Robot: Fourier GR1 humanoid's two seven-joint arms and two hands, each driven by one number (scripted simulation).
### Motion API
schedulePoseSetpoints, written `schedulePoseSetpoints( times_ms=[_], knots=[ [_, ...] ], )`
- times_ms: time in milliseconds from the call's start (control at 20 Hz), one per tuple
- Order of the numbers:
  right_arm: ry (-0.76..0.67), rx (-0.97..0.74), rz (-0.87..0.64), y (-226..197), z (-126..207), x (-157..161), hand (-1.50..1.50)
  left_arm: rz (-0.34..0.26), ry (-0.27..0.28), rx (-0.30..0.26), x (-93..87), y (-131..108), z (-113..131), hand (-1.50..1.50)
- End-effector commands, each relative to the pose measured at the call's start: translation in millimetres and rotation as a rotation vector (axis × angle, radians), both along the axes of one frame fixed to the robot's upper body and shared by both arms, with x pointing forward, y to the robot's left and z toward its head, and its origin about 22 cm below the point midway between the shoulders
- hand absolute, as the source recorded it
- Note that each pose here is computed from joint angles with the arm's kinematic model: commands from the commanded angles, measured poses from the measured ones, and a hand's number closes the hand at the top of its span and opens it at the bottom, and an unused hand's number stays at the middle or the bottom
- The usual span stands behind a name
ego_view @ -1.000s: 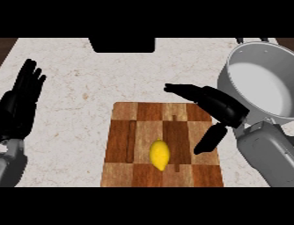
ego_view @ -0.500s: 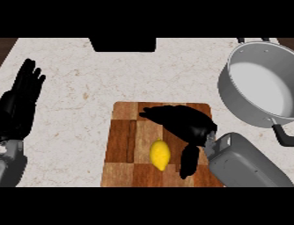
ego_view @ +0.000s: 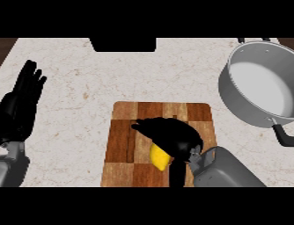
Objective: Pick the lemon from the cutting board and place it in the pot
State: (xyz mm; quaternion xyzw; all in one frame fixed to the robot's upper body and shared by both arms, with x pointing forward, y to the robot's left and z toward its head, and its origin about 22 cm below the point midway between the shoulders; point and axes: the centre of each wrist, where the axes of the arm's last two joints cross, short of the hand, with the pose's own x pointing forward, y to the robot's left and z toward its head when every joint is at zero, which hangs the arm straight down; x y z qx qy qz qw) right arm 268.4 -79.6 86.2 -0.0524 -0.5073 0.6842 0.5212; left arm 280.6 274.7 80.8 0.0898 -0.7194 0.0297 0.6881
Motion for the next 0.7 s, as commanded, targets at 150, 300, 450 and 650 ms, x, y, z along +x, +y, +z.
schedulePoseSetpoints(
  times_ms=[150, 300, 450, 650],
  knots=[
    [-0.030, -0.087, -0.046, -7, -16, 6, -1.50, -0.002, 0.009, -0.005, 4.4, -2, -3, 0.00],
    [-0.032, -0.100, -0.037, 9, -29, 3, -1.50, 0.011, -0.002, 0.006, -2.1, -8, -1, 0.00],
    [-0.025, -0.074, -0.042, 11, -50, 6, -1.50, 0.008, -0.016, 0.003, -6.3, 10, 0, 0.00],
    [-0.032, -0.087, -0.034, 6, -67, 10, -1.50, -0.002, -0.006, 0.002, 13.7, 14, 18, 0.00]
  ],
)
